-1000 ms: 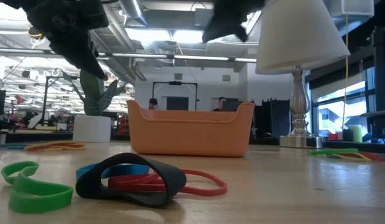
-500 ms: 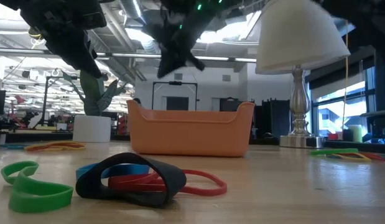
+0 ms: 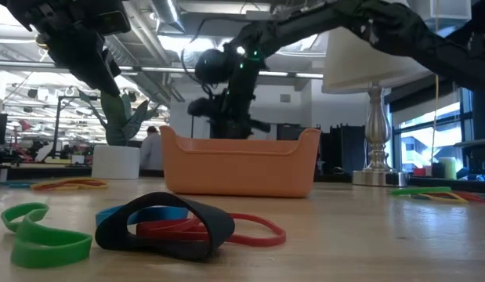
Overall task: Pick and place rubber bands into bin
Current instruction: Put the red rubber band into the orange bin
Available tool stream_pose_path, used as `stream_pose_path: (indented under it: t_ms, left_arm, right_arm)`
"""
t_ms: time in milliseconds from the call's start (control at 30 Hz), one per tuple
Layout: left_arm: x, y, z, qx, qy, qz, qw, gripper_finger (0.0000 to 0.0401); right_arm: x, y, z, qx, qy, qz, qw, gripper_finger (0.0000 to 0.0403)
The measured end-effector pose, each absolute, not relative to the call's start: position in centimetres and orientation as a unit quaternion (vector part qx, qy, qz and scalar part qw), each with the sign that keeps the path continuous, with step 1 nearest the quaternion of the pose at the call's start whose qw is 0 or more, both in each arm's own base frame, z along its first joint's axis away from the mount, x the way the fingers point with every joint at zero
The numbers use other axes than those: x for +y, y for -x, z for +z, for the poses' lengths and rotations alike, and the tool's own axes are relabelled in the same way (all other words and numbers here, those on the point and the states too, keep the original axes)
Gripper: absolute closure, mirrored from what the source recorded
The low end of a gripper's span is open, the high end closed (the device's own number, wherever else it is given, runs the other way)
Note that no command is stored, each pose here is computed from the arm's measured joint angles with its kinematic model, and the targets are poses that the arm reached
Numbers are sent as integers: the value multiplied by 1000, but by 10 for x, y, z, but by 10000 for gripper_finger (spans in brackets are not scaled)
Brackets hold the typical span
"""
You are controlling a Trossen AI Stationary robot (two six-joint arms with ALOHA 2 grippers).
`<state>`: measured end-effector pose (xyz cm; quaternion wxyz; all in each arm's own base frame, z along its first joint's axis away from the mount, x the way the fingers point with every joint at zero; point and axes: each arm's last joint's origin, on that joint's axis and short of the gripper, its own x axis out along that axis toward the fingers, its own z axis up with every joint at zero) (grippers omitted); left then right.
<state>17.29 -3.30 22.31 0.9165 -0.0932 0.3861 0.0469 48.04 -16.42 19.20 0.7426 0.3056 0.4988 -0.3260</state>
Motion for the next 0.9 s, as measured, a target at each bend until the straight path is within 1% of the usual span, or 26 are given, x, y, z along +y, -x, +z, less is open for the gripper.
stream_pose_path:
  t_ms: [167, 300, 533, 733, 900]
  left_arm:
    - [-33, -173, 223, 385, 91, 49, 917, 398]
    - [-33, -173, 223, 383, 85, 58, 918, 396]
    - [-32, -173, 223, 383, 82, 57, 918, 399]
    - [-32, -173, 223, 383, 82, 57, 918, 396]
    - [-32, -173, 223, 383, 82, 57, 918, 399]
  right_arm:
    - [-172, -479, 184, 505, -306, -330, 737, 253]
    - [-179, -478, 176, 510, -311, -335, 729, 253]
    - [-183, -479, 150, 535, -332, -320, 708, 269]
    - [-186, -477, 152, 532, -317, -339, 709, 285]
    - [-185, -473, 151, 554, -306, -335, 698, 309]
